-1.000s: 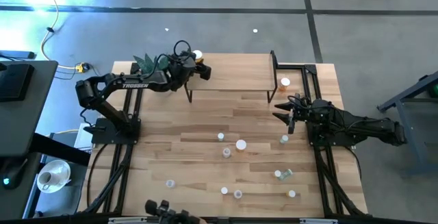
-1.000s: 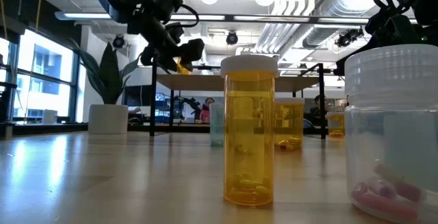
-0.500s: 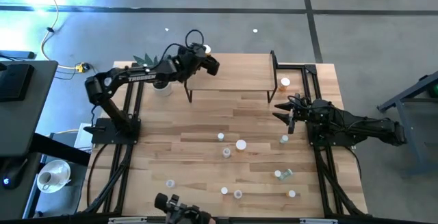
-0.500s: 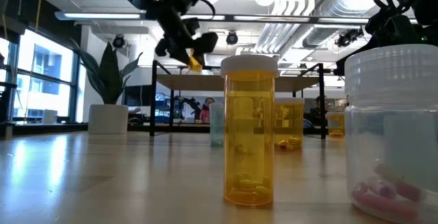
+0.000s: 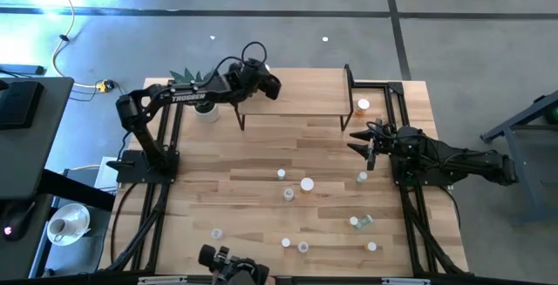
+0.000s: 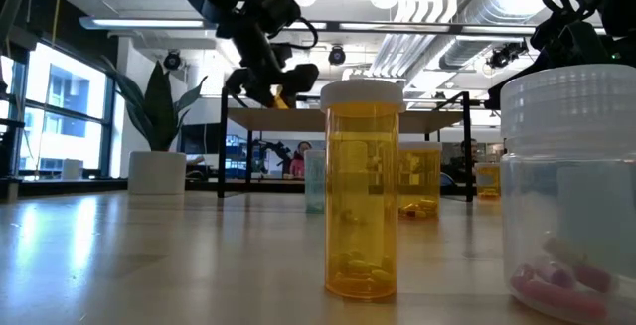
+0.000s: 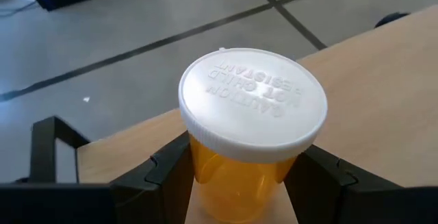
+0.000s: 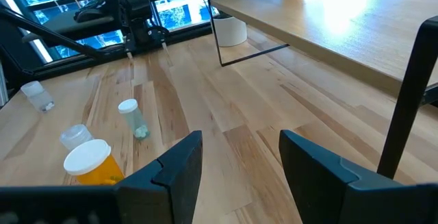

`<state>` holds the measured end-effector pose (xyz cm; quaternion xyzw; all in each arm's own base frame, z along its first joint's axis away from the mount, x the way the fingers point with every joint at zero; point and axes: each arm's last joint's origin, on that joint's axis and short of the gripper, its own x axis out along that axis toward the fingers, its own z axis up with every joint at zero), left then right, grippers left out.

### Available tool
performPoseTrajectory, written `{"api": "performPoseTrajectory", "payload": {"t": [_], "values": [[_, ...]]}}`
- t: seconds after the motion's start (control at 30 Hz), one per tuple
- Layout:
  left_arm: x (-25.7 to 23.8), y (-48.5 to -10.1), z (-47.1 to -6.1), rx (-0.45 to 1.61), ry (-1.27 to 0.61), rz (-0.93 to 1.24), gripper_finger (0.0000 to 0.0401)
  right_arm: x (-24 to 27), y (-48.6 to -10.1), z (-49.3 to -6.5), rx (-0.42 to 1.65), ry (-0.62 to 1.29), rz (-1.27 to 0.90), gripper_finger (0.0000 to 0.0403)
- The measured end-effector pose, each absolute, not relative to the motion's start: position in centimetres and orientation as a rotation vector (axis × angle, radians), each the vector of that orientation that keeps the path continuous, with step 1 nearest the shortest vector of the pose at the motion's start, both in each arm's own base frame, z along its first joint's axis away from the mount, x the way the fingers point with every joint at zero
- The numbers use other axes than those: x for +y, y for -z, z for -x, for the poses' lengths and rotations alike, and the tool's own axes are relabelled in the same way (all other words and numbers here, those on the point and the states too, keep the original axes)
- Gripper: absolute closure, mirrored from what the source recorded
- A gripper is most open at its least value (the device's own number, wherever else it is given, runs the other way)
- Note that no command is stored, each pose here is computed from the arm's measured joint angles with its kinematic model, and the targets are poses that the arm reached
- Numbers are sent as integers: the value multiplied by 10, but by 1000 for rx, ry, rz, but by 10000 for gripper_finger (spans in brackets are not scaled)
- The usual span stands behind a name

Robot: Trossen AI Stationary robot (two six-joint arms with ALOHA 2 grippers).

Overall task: Pick and place medicine bottles onto shelf by color
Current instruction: Put the bottom left large orange pill bottle on the shelf

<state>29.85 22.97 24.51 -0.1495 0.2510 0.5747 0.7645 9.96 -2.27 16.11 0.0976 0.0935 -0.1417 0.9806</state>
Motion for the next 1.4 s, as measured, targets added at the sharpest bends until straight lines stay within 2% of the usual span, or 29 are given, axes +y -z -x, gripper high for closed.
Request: {"api": "performPoseTrajectory", "payload": {"t": [0.3, 0.77, 1.4], "values": [[229, -244, -298, 537, -1258, 350, 203, -23, -161, -100, 188, 285, -196, 217], [229, -244, -297, 539, -1268, 370, 158, -23, -161, -100, 188, 285, -196, 217], [217, -291, -281, 393, -1264, 317, 150, -23, -161, -100, 188, 285, -196, 217]]}}
